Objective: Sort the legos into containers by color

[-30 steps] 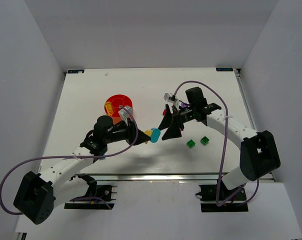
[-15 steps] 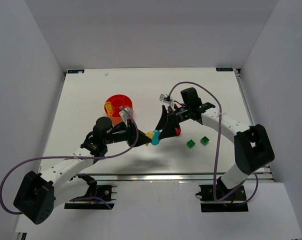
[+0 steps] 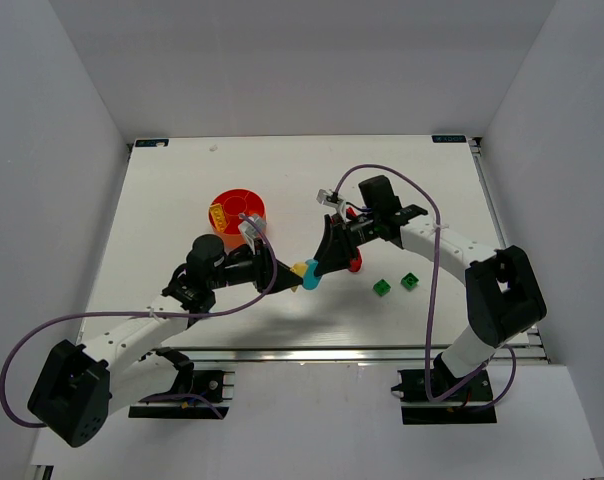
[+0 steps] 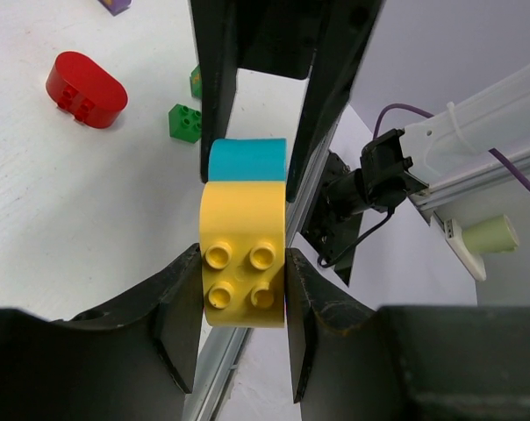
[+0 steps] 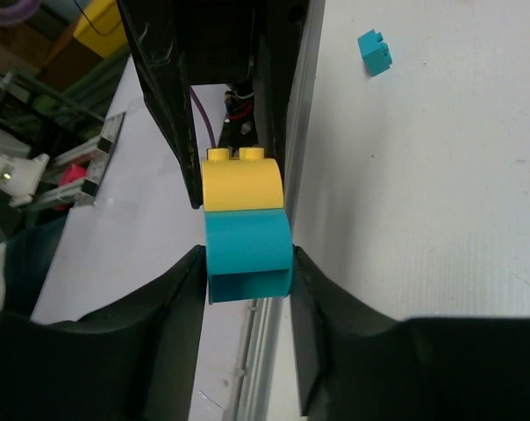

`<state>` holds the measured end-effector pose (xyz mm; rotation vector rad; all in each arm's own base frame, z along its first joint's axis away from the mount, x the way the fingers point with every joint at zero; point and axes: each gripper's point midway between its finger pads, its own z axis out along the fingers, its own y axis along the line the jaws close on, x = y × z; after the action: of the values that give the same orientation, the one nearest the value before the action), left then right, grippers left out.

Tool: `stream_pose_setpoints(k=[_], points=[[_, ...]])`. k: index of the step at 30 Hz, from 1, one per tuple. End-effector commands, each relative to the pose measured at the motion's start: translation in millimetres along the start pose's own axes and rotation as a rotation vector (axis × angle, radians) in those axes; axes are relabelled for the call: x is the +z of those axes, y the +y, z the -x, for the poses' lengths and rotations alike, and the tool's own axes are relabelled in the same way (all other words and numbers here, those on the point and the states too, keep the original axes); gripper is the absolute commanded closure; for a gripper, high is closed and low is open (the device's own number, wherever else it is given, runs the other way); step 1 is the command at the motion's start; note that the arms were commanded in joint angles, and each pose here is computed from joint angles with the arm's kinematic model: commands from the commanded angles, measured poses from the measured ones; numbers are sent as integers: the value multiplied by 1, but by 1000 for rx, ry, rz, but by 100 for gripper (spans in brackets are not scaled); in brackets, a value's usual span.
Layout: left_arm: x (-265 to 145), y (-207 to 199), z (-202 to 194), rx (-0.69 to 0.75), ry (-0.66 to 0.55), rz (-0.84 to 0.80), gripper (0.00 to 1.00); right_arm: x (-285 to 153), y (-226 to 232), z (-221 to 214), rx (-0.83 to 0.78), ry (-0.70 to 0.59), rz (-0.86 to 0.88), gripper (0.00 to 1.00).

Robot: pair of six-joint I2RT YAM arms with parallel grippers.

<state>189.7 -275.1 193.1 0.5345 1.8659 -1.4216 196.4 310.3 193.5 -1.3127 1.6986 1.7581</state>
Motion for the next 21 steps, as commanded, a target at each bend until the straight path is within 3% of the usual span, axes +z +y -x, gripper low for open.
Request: stream_pose_setpoints(k=[1, 2, 3, 5, 8, 14, 21], points=[[0, -7, 3, 19, -8, -33, 83, 1, 3, 16, -70, -15, 28, 62], [1, -8, 4, 21, -10, -35, 81, 1, 4, 16, -67, -16, 40, 65], [1, -7, 6, 20, -15, -30, 75, 1, 4, 14, -62, -16, 47, 77], [1, -8, 8, 27, -21, -32, 69, 1, 5, 13, -62, -17, 49, 89], [1, -11, 11, 38, -29, -36, 57, -1, 7, 12, -68, -21, 55, 99], [-2, -15, 14, 49, -34, -60, 48, -4, 13, 14, -82, -27, 64, 100], [-2, -18, 10, 47, -21, -79, 47, -5, 15, 14, -81, -30, 74, 100]])
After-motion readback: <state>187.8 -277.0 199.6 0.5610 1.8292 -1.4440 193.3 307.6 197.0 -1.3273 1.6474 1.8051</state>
